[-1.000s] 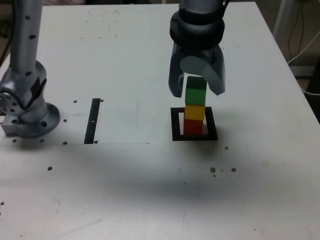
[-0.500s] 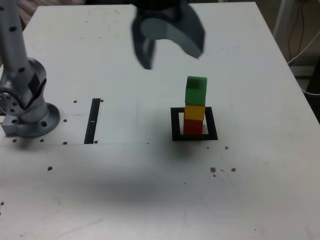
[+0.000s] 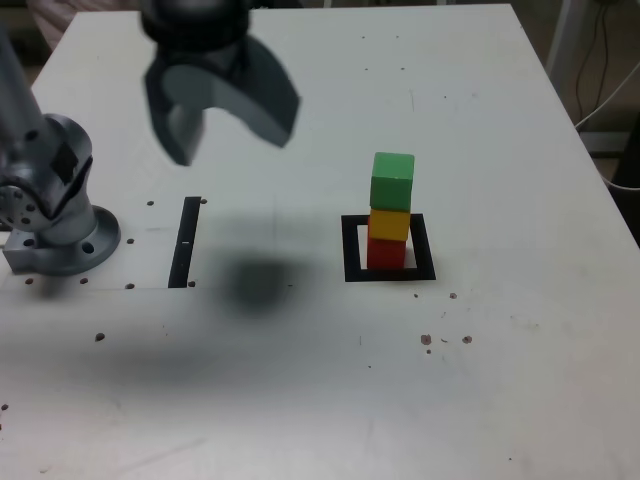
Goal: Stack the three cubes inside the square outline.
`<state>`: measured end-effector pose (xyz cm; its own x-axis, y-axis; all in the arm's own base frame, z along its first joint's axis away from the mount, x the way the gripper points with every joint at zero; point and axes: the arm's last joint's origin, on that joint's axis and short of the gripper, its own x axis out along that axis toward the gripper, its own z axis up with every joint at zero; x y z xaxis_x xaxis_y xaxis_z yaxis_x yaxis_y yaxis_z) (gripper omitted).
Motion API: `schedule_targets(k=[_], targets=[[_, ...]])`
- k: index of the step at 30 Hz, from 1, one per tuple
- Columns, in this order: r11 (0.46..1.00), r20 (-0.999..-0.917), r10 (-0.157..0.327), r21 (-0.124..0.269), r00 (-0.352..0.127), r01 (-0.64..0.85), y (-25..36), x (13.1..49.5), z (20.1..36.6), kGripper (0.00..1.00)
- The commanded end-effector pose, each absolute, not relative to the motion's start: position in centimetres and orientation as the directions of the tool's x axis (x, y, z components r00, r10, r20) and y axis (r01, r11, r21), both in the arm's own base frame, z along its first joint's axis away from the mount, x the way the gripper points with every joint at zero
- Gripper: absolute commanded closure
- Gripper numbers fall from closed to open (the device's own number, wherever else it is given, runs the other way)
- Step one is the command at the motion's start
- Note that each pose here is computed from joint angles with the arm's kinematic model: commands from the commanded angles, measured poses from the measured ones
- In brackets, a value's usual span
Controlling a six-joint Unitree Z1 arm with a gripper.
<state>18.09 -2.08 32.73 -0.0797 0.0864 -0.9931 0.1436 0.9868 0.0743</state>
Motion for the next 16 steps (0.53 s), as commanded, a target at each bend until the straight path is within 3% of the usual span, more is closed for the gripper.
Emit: schedule_targets(k=[1,10,16], targets=[[0.988,-0.9929,0.086,0.074,-0.082,0.138,-1.8,17.3,32.1,0.01],[0.991,-0.9868,0.068,0.05,-0.147,0.124,-1.7,15.5,26.8,0.01],[0.993,-0.9779,0.066,0.046,-0.198,0.104,-1.7,14.9,24.9,0.01]])
